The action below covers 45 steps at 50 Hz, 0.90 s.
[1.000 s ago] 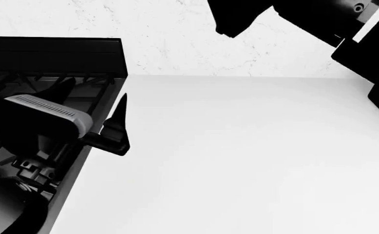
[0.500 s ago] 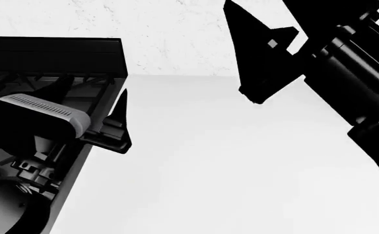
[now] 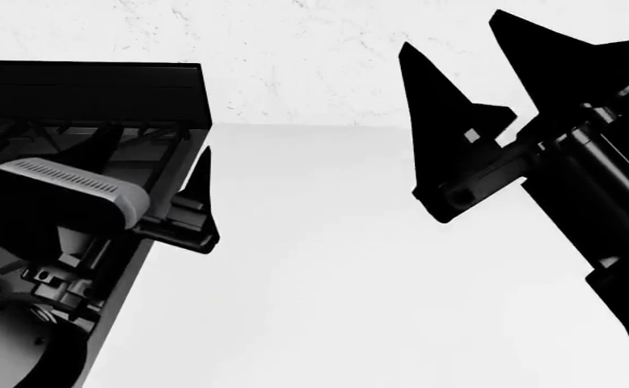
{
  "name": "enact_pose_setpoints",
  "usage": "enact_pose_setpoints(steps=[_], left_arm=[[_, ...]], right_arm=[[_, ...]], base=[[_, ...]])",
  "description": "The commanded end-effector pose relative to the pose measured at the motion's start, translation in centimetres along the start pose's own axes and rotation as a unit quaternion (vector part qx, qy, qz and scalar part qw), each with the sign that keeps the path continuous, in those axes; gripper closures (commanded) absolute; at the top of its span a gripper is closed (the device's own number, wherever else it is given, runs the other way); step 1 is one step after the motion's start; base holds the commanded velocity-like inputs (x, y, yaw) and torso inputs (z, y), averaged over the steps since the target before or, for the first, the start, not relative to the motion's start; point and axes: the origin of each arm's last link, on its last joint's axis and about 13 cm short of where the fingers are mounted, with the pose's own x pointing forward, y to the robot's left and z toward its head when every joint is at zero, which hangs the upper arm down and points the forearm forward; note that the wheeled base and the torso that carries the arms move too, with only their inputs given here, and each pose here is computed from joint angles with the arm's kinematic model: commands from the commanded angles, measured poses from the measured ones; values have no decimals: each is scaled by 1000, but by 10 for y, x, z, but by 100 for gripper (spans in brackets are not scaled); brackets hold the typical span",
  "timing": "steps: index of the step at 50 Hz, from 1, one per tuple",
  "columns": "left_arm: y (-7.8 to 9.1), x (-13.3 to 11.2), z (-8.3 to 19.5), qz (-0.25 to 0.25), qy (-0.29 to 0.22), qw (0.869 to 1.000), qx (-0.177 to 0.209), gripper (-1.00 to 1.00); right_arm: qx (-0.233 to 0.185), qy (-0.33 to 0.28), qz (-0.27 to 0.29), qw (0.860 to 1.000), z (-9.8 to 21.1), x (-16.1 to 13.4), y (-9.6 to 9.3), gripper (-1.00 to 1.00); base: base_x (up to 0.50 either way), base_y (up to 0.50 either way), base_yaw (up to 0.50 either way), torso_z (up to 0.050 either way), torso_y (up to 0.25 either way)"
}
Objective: Pick the tomato, kiwi from the counter and place them in the cabinet. Then close the cabinet.
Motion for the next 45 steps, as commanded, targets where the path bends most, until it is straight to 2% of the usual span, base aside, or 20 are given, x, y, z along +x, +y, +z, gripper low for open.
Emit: enact_pose_setpoints(steps=[1, 18, 23, 31, 37, 45], left_arm=[[-1, -2, -1, 4, -3, 1000, -6, -100], [0, -3, -3, 6, -2, 1000, -4, -100], [-1, -4, -3, 5, -3, 1000, -4, -100], [-1, -4, -4, 6, -2, 1000, -3, -100], [0, -5, -4, 8, -2, 1000, -3, -100], [1, -5, -4, 8, -1, 1000, -2, -100]], right_arm=[[-15, -4, -23, 1000, -4, -18, 4, -100], [-16, 3, -21, 1000, -6, -19, 4, -100], [-16, 0, -22, 1000, -5, -18, 3, -100], [-17, 1, -22, 1000, -6, -18, 3, -100], [-12, -3, -17, 1000, -6, -18, 4, -100], [-10, -8, -14, 1000, -5, -18, 4, -100]], base=[[0, 0, 0, 0, 0], [-274, -150, 0, 0, 0], [-17, -44, 0, 0, 0], [16, -424, 0, 0, 0], [1, -16, 0, 0, 0], [0, 0, -456, 0, 0]])
